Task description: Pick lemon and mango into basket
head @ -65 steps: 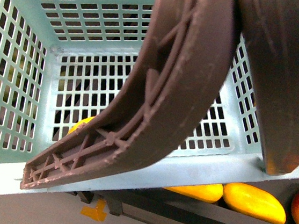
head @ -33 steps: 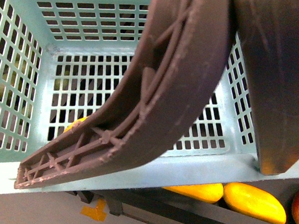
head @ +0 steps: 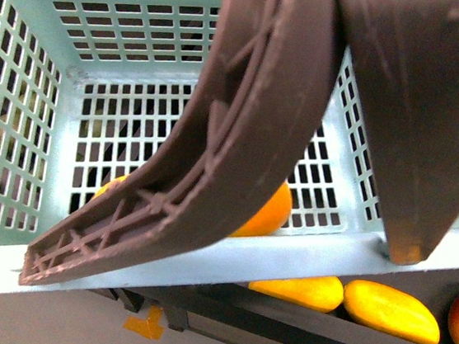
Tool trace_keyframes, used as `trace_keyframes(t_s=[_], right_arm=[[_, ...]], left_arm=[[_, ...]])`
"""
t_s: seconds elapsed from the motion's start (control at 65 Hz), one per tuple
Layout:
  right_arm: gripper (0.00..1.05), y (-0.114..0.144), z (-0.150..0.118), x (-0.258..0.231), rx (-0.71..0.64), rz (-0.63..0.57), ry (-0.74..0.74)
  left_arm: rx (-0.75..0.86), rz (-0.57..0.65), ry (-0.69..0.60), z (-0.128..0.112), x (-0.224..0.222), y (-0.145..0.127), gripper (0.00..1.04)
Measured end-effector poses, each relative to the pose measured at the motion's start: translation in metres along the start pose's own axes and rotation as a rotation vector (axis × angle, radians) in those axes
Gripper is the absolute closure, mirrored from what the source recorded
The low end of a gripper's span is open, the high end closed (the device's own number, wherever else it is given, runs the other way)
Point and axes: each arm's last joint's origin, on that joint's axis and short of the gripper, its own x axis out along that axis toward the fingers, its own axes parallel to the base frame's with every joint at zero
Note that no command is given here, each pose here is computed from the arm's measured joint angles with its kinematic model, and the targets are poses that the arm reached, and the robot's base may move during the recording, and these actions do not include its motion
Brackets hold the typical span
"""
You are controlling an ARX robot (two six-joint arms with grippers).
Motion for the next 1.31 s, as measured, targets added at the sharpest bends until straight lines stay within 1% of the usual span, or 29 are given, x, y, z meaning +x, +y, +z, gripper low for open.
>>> trace_keyframes(t_s=[0.046,0.062,0.092,0.154,0.261,0.338,0.415,0.461,0.538,0.584,0.83,0.892,0.969,1.307], right_arm=[[0.17,-0.005,0.0,-0.002,-0.02,0.063,-0.062],[0.21,-0.008,-0.002,-0.004,-0.028,0.099,-0.102],[0.24,-0.012,-0.004,-0.005,-0.059,0.125,-0.139],[0.35,-0.022,-0.017,-0.008,-0.124,0.167,-0.21],[0.5,-0.04,-0.039,-0.011,-0.19,0.158,-0.223],[0.64,-0.052,-0.054,-0.013,-0.22,0.149,-0.212],[0.75,-0.059,-0.063,-0.016,-0.229,0.151,-0.211],[0.84,-0.065,-0.069,-0.019,-0.232,0.15,-0.214],[0.94,-0.072,-0.075,-0.021,-0.237,0.146,-0.216],[1.03,-0.076,-0.081,-0.023,-0.241,0.144,-0.215],[1.03,-0.094,-0.102,-0.033,-0.244,0.143,-0.218],[1.03,-0.1,-0.105,-0.035,-0.247,0.168,-0.214],[1.03,-0.106,-0.108,-0.037,-0.244,0.142,-0.219],[1.03,-0.112,-0.121,-0.045,-0.244,0.141,-0.22]], left_arm=[[0.0,0.0,0.0,0.0,0.0,0.0,0.9],[0.0,-0.001,0.001,0.0,0.0,0.0,0.9],[0.0,-0.001,0.001,0.0,0.0,0.0,0.9],[0.002,-0.003,0.004,-0.001,0.0,-0.001,0.9],[-0.003,-0.008,0.009,-0.001,0.0,-0.001,0.9],[-0.005,-0.005,0.005,-0.001,0.0,-0.001,0.9],[-0.003,-0.001,0.002,-0.001,0.0,-0.001,0.9],[0.001,-0.001,0.002,-0.001,0.0,-0.001,0.9],[0.001,-0.002,0.003,-0.001,0.0,-0.001,0.9],[0.0,-0.003,0.004,-0.001,0.0,-0.001,0.9],[-0.002,-0.004,0.005,-0.001,0.0,-0.001,0.9],[-0.002,-0.005,0.006,-0.001,0.0,-0.001,0.9],[-0.002,-0.004,0.005,-0.001,0.0,-0.001,0.9],[-0.002,-0.003,0.004,-0.001,0.0,-0.001,0.9]])
